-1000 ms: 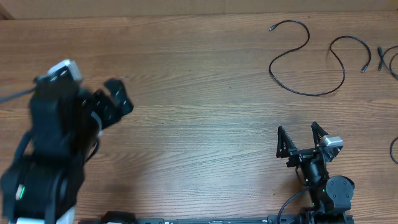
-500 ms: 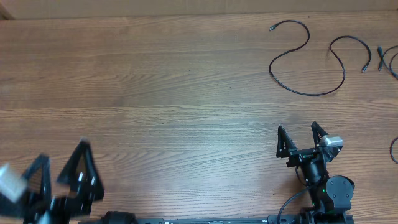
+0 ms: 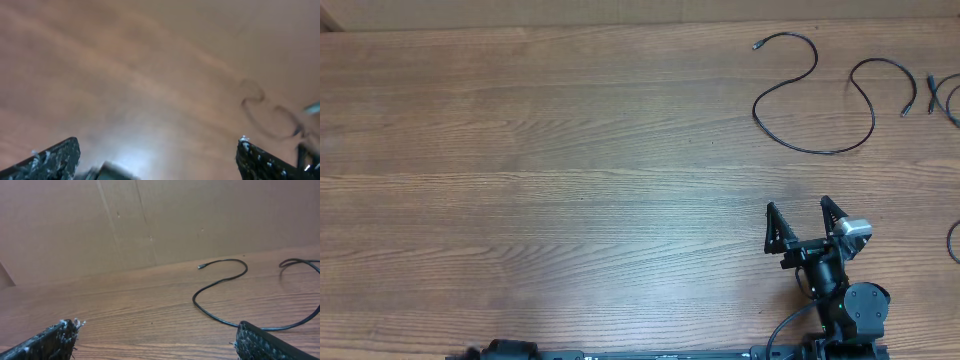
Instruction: Untangle cables
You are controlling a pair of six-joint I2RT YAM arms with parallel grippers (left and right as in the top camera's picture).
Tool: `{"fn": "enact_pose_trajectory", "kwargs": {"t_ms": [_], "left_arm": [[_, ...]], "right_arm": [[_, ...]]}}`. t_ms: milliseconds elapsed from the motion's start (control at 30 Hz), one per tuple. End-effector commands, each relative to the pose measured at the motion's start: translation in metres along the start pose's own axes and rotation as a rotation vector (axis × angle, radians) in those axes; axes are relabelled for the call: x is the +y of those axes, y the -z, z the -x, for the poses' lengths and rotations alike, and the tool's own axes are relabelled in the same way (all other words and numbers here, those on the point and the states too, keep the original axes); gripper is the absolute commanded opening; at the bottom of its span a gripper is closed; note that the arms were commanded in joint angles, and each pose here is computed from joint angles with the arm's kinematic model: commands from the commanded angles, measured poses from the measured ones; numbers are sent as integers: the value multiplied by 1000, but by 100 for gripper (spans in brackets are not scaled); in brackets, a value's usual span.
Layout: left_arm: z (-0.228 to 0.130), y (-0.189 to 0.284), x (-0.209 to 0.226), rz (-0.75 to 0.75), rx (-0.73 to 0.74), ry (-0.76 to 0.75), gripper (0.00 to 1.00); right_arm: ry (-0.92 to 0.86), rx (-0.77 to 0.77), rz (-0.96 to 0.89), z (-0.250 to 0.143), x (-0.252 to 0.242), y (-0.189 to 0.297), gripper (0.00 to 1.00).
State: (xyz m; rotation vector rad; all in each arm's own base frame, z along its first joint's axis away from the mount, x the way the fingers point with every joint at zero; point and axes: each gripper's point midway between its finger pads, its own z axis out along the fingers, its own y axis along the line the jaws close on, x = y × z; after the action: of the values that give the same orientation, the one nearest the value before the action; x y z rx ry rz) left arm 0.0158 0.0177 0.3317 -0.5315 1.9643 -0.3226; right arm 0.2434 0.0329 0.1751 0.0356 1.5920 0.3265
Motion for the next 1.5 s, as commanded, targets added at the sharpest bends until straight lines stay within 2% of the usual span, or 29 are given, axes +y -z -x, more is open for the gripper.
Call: {"fn": "enact_pose_trajectory", "kwargs": {"t_ms": [0,700,1167,1467], "left_arm": [[-3,3,1,-15,-15,-2,99],[-9,9,6,23,-50,23,99],[-29,54,21,-110,-267,39,100],[-32,59,19,-62,-306,60,99]], "right_arm": [[4,-2,4,-2,0,0,100],[4,-2,4,-2,0,0,100],[4,-2,4,-2,0,0,100],[4,-7,-17,-1,-5,0,100]]}}
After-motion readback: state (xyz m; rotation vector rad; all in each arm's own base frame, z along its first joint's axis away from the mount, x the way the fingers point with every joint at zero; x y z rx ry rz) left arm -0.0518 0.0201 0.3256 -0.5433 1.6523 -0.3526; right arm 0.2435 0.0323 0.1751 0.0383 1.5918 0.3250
